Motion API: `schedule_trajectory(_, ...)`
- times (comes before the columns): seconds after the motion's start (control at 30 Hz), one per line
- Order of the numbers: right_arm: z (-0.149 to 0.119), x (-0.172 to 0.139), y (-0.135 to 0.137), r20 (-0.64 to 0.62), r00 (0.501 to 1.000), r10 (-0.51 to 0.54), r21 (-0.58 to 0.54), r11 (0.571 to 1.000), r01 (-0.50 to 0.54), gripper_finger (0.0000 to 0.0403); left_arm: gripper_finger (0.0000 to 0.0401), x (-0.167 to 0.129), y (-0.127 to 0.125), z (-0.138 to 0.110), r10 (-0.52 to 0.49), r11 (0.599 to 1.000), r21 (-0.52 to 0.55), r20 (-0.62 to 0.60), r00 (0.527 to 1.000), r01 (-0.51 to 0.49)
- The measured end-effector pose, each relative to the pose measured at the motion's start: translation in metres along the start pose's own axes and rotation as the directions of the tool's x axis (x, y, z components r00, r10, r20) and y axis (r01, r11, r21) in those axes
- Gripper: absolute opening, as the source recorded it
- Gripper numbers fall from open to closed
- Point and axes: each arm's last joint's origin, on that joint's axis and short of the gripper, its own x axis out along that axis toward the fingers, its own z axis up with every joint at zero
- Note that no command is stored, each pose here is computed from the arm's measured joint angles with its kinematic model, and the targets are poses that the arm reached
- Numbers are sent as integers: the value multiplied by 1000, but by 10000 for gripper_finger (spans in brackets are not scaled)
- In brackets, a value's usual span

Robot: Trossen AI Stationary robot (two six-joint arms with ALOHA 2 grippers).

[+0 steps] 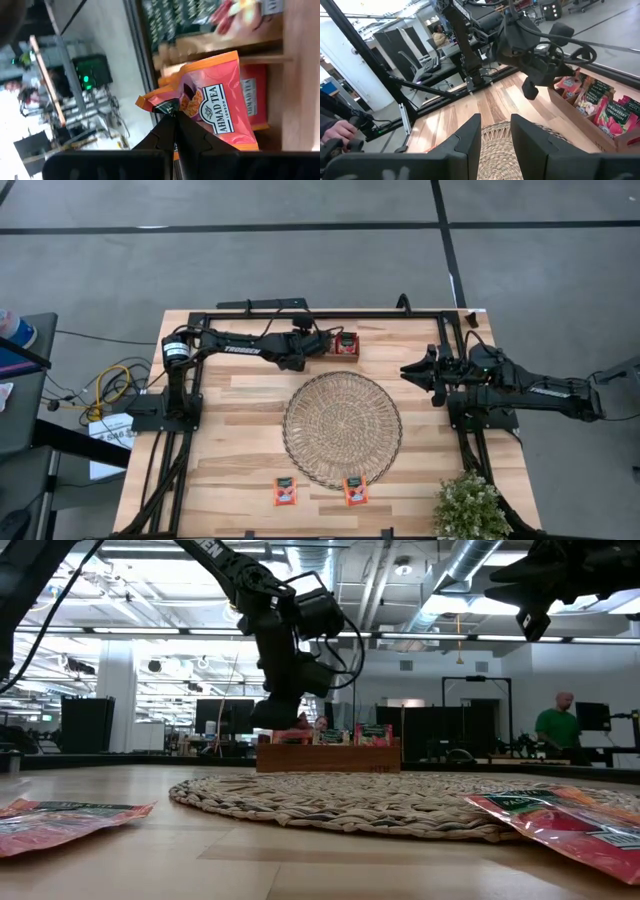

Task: Pick & Place Tea
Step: Put the orange tea bag into the left section of the brown wooden organizer

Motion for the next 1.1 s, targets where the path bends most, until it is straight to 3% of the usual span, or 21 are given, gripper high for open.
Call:
schedule_trajectory(0.57, 0, 0, 0, 0, 1000, -1, 11, 1000, 1, 97, 0, 11, 5, -4, -18, 1000, 3, 3, 1000, 18)
schedule_trajectory(0.87, 0, 0, 0, 1, 1000, -1, 11, 1000, 1, 97, 0, 20, -16, -18, -55, 997, 55, -49, 997, 58)
schedule_trajectory(1.1, 0, 0, 0, 1, 1000, -2, 15, 1000, 2, 97, 0, 21, -14, -15, -28, 999, 19, -22, 999, 29)
